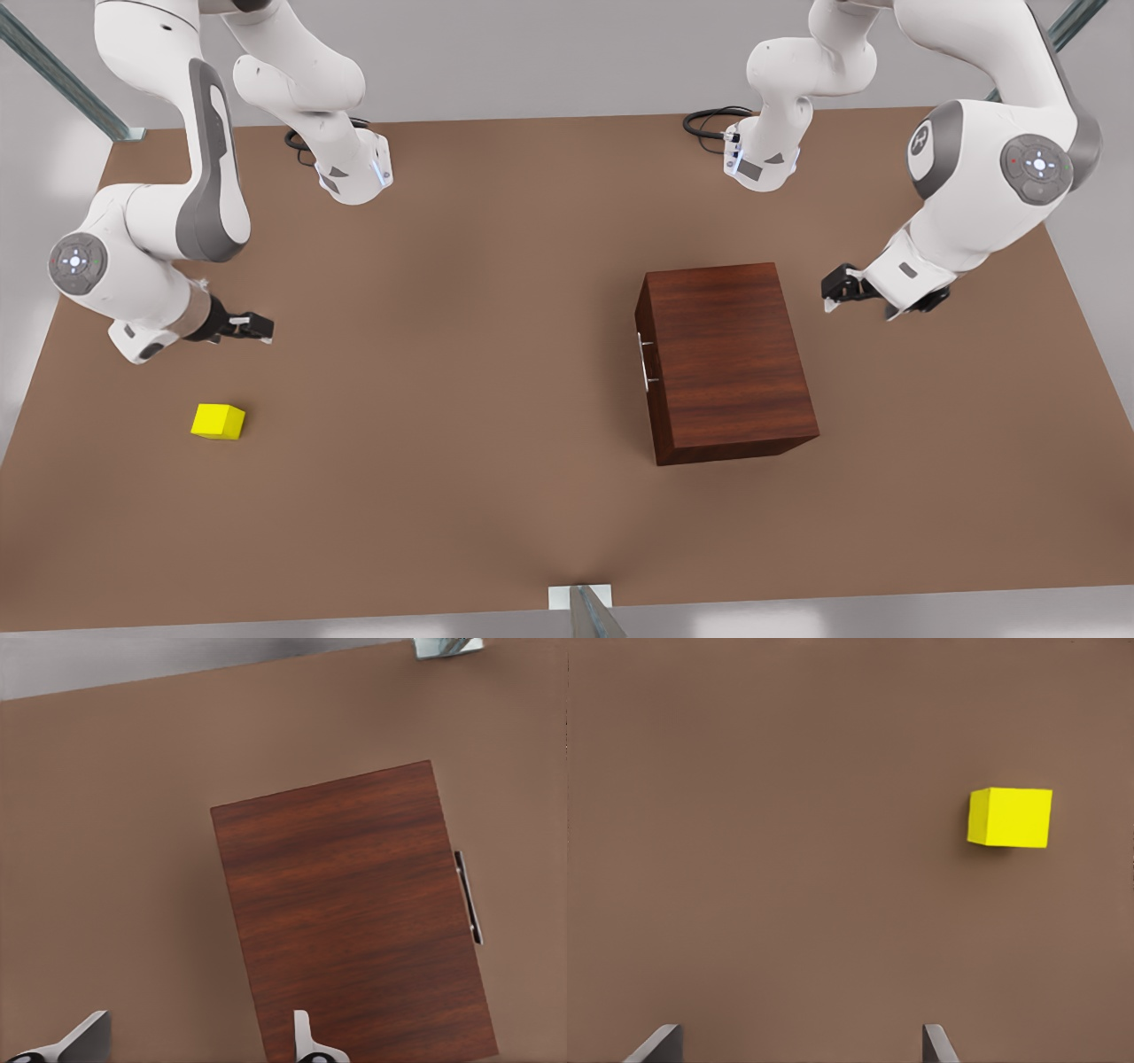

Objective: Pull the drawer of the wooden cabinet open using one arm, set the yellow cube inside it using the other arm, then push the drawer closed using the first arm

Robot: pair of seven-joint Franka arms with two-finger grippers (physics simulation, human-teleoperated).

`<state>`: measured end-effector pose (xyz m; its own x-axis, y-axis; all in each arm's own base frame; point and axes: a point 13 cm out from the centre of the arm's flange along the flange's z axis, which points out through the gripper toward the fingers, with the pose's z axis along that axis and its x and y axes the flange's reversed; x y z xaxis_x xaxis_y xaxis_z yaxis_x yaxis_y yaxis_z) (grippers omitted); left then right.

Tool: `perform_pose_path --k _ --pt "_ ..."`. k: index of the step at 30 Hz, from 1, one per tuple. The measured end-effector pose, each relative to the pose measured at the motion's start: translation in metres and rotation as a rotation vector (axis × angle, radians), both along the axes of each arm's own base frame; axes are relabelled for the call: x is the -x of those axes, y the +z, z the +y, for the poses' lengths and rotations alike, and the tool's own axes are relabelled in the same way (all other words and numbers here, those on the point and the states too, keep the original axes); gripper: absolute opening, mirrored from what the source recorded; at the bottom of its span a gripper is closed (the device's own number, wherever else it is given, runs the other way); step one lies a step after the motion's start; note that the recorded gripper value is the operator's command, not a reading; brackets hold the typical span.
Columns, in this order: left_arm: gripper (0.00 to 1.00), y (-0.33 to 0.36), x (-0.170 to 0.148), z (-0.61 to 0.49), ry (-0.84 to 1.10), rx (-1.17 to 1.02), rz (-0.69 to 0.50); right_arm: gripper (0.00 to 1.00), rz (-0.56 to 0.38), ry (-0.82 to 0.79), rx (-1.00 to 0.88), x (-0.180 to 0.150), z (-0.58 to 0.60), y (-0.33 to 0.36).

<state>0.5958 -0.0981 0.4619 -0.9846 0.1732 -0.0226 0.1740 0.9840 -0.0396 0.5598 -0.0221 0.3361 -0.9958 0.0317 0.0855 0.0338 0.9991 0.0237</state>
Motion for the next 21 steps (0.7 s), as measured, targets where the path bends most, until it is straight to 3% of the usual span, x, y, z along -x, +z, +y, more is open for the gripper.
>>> perform_pose_path --k 7,12,16,21 --pt "1.0 -0.013 0.009 -0.092 -0.139 -0.025 -0.011 1.0 -0.067 -0.017 0.006 -0.028 -0.018 -0.005" --pt "1.0 -0.082 0.061 -0.25 -0.323 -0.099 0.056 1.0 -0.054 -0.1 0.002 -0.028 -0.069 -0.022" --pt "1.0 -0.146 0.073 -0.299 -0.262 -0.143 0.089 1.0 -0.04 -0.172 0.003 -0.028 -0.077 -0.03" --pt "1.0 -0.203 0.068 -0.338 -0.144 -0.171 0.048 1.0 -0.032 -0.406 -0.028 -0.027 -0.133 -0.052"
